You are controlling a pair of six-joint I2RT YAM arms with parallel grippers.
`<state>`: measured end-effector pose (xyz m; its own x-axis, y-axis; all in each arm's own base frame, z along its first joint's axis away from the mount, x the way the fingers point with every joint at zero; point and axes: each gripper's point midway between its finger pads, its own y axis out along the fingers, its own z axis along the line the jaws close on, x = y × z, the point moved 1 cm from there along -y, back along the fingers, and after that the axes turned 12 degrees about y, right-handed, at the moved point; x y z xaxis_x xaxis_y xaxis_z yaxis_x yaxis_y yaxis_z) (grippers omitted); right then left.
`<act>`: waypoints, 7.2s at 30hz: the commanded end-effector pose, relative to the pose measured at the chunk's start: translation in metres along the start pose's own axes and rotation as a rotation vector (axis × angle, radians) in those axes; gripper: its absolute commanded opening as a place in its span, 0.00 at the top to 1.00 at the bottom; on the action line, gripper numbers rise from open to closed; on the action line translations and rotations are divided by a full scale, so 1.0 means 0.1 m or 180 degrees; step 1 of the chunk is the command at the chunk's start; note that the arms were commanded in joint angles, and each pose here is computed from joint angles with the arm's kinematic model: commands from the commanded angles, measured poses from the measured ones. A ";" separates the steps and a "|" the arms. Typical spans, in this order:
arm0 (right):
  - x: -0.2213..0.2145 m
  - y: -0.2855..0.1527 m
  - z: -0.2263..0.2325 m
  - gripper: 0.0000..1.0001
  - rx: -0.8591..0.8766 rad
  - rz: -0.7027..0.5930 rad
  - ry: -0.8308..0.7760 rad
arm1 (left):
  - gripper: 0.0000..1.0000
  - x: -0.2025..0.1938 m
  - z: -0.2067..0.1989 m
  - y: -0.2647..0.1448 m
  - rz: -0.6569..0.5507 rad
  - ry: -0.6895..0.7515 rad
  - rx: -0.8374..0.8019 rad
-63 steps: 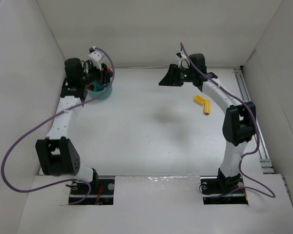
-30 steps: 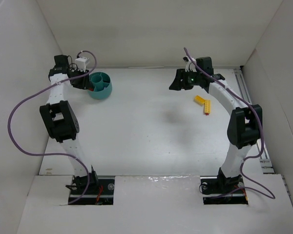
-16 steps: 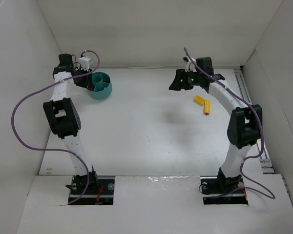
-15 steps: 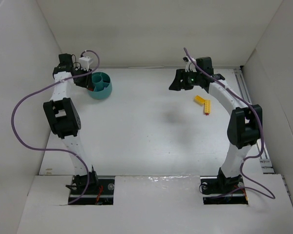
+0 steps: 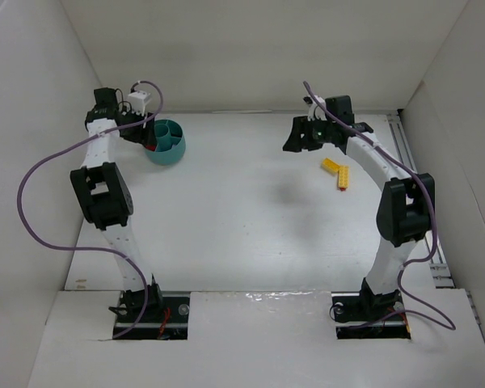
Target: Sort the legos into containers by color
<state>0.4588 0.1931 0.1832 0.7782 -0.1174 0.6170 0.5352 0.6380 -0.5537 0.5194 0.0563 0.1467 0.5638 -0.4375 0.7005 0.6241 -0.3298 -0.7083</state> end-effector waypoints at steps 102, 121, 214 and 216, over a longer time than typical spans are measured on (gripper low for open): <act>-0.31 -0.55 0.10 0.95 0.0651 0.0917 0.0452 | 0.00 1.09 -2.03 -1.06 -0.2116 0.1208 -0.1145; -0.12 -0.31 1.65 0.99 0.1965 0.1060 0.0010 | 0.36 1.41 -3.36 -0.98 -0.2863 0.2058 -0.2045; -0.33 -0.04 1.67 1.00 0.1829 0.1246 0.0225 | 0.40 1.79 -3.51 -1.33 -0.3380 0.2278 -0.1474; -0.33 -0.02 1.65 1.00 0.1798 0.1232 0.0223 | 0.40 1.79 -3.51 -1.33 -0.3380 0.2278 -0.1474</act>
<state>0.3788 0.3178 0.2501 0.9287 0.1538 0.3375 -0.0310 0.9390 -0.3425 0.3540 -0.2727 0.3113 -0.4791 -0.1168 0.8700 0.2754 -0.9611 0.0226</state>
